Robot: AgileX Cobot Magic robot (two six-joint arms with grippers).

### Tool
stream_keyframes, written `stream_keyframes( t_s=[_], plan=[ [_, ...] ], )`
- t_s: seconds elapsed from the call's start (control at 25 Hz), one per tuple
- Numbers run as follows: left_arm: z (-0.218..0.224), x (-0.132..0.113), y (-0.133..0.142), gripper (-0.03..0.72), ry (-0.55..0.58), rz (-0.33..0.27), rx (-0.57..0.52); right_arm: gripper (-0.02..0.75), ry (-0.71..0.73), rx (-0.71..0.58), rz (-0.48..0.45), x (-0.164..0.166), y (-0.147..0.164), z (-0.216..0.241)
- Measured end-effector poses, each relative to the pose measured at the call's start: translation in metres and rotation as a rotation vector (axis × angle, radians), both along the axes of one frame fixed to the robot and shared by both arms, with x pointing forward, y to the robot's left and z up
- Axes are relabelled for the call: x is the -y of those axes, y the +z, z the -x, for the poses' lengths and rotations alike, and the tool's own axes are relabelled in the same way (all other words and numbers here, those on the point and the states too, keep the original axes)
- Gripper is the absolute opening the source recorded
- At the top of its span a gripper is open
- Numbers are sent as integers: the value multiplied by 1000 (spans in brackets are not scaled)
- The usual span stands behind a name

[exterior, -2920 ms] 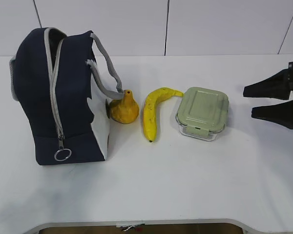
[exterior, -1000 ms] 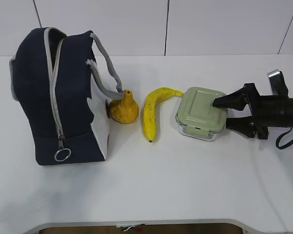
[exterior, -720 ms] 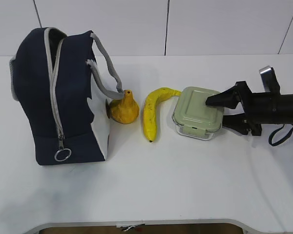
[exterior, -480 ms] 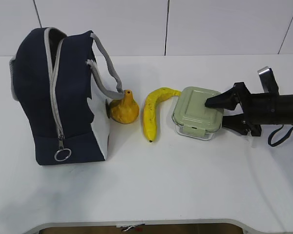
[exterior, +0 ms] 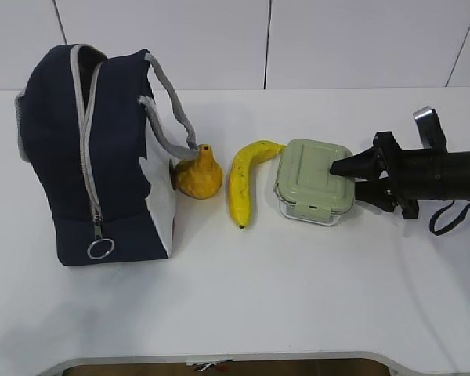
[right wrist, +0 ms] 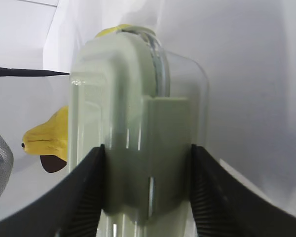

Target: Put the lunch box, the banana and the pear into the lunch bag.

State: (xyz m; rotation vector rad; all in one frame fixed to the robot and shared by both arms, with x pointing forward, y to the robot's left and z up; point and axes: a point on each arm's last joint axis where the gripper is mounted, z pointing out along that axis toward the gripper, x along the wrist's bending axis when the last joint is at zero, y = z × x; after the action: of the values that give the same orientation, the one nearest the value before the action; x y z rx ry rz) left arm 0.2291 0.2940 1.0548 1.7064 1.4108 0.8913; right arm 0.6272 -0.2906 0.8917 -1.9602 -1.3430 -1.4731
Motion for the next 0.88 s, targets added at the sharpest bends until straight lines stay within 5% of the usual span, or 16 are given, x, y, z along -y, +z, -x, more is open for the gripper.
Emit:
stream_keyframes(
  t_s=[0.64, 0.88],
  plan=[
    [0, 0, 0, 244, -1, 1, 0, 392, 100, 24, -91, -8, 4, 6],
    [-1, 5, 2, 244, -34, 51, -4, 391, 139, 55, -55, -9, 16, 9]
  ],
)
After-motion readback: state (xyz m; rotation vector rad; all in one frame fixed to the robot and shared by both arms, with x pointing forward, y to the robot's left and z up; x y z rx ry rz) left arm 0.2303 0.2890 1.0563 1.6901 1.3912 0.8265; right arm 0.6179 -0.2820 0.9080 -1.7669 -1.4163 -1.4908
